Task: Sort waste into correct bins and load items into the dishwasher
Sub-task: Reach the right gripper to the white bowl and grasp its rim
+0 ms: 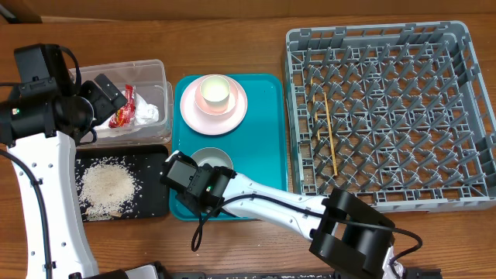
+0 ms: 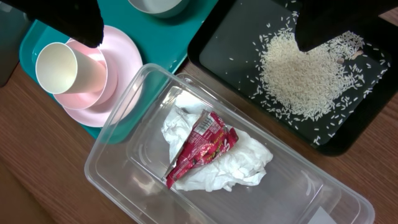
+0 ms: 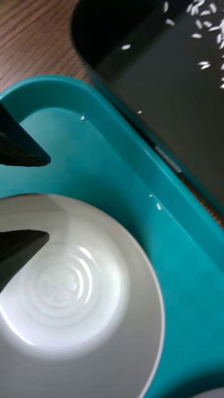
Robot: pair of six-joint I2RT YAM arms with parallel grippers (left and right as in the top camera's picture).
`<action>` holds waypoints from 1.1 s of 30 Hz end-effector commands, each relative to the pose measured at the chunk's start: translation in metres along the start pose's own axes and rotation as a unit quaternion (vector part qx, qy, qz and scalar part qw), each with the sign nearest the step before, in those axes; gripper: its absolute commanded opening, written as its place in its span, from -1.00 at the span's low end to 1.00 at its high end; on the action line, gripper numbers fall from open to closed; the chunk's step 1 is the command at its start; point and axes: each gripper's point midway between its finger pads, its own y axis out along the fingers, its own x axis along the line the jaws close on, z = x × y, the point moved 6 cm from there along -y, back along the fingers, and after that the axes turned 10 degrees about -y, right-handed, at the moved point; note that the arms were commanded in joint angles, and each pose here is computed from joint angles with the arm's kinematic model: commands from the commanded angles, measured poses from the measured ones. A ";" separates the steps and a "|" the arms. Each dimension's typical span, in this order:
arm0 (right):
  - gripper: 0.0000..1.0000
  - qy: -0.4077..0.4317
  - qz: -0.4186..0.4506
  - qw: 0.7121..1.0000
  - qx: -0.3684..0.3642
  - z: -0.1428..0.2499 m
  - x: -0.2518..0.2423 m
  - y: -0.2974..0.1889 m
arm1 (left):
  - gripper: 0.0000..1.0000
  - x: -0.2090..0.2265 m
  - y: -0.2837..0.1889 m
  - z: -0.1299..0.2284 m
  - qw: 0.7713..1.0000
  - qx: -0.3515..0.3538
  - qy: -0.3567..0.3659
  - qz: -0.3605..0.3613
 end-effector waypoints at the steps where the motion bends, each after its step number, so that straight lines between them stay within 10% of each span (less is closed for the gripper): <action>1: -0.37 -0.005 0.009 1.000 0.019 0.008 -0.002 0.008 | 1.00 -0.003 -0.010 -0.003 1.000 -0.017 0.007 0.007; 33: -0.92 0.001 0.015 0.999 0.037 0.007 -0.012 -0.013 | 1.00 -0.003 -0.010 -0.003 1.000 -0.017 0.007 0.007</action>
